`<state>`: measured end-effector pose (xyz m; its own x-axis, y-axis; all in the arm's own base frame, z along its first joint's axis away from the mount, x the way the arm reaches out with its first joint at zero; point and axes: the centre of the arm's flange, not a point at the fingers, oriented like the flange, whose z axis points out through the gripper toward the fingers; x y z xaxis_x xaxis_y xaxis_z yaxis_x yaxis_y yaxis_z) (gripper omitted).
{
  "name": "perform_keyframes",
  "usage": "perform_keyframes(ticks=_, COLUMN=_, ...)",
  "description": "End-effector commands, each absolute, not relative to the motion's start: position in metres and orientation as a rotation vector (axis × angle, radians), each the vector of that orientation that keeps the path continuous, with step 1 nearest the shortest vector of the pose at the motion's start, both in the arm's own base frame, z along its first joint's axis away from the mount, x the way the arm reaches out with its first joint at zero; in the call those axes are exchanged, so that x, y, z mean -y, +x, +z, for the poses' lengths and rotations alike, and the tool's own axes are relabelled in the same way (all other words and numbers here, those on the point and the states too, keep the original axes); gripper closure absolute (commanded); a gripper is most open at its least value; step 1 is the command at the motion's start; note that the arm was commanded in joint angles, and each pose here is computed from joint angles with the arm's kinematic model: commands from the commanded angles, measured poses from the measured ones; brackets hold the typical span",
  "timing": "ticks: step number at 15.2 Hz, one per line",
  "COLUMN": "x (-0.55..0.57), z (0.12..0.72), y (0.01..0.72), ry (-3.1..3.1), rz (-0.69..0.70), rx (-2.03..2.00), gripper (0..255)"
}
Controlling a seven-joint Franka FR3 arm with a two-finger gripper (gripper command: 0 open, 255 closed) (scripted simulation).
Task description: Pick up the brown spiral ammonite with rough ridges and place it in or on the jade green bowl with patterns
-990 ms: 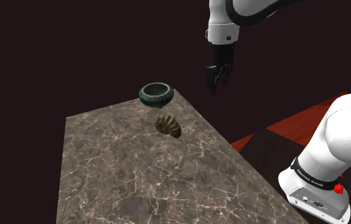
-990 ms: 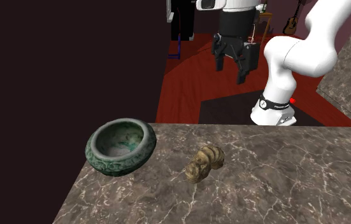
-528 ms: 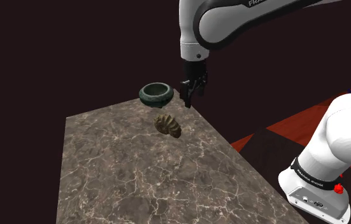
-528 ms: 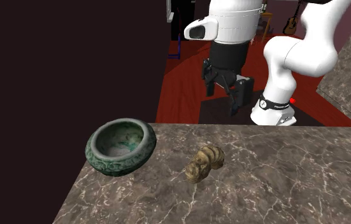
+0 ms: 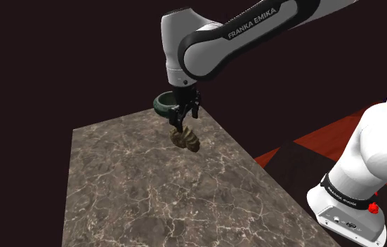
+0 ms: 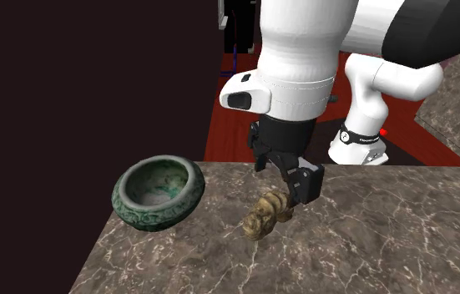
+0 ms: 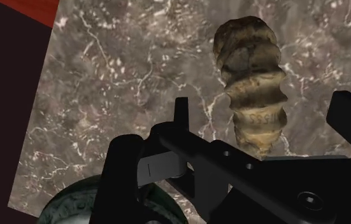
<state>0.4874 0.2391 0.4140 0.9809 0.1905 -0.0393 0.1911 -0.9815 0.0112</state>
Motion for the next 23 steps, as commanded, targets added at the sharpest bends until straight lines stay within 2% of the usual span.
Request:
perform_keyframes(ticks=1, x=-0.246, z=0.402, y=0.493, ry=3.108, rz=-0.054, rx=-0.309, gripper=0)
perform_keyframes(ticks=8, x=-0.246, z=0.367, y=0.492, ry=3.108, rz=-0.054, rx=-0.309, gripper=0)
perform_keyframes(ticks=15, x=-0.246, z=0.368, y=0.492, ry=3.108, rz=-0.054, rx=-0.309, gripper=0)
perform_keyframes(ticks=16, x=-0.246, z=0.368, y=0.492, ry=3.108, rz=-0.054, rx=-0.309, gripper=255)
perform_keyframes(ticks=23, x=-0.246, z=0.367, y=0.492, ry=3.108, rz=-0.054, rx=-0.309, gripper=255)
